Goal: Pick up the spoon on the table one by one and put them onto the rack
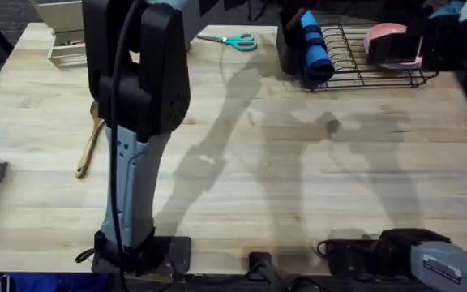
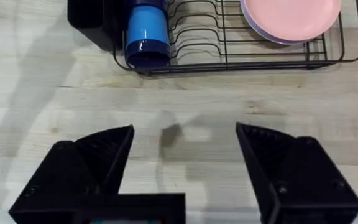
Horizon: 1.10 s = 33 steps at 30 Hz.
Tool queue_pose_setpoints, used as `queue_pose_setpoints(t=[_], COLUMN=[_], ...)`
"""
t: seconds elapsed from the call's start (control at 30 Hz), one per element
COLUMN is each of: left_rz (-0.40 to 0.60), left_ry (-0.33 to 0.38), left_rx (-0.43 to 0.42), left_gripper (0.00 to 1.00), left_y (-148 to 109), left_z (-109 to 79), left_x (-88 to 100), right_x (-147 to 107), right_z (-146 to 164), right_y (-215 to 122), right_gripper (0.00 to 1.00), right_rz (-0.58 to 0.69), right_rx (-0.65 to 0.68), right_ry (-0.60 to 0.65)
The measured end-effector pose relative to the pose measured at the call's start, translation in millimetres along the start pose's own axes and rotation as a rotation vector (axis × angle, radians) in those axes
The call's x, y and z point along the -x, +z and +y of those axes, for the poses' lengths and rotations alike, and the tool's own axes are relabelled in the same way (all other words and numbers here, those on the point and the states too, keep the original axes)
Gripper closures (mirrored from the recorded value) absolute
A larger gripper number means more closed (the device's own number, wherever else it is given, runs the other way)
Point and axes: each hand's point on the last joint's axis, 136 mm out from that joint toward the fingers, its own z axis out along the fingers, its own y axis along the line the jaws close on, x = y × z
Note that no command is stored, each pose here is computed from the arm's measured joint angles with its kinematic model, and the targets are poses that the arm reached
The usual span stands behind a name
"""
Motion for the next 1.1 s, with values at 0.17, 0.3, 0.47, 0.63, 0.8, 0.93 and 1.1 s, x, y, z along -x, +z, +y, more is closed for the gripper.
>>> queue_pose_setpoints(t=[0.17, 0.3, 0.47, 0.63, 0.8, 0.93, 1.1], left_rz=[0.066, 0.116, 0.144, 0.168, 0.205, 0.205, 0.195], left_ry=[-0.031, -0.070, -0.091, -0.085, -0.102, -0.107, -0.099], left_rx=[0.009, 0.008, 0.007, 0.022, 0.042, 0.048, 0.050], left_gripper=[0.956, 0.956, 0.956, 0.766, 0.087, 0.008, 0.008], left_y=[-1, -2, -1, -3, -4, -6, -6], left_z=[0.8, 3.1, 4.0, 5.7, 11.4, 14.3, 15.3], left_x=[-17.3, -34.7, -43.6, -47.0, -60.5, -61.5, -58.8], right_x=[0, 0, 0, 0, 0, 0, 0], right_z=[0, 0, 0, 0, 0, 0, 0], right_y=[0, 0, 0, 0, 0, 0, 0], right_gripper=[0.005, 0.005, 0.005, 0.005, 0.005, 0.005, 0.005], right_rz=[0.000, 0.000, 0.000, 0.000, 0.000, 0.000, 0.000], right_rx=[0.000, 0.000, 0.000, 0.000, 0.000, 0.000, 0.000], right_ry=[0.000, 0.000, 0.000, 0.000, 0.000, 0.000, 0.000])
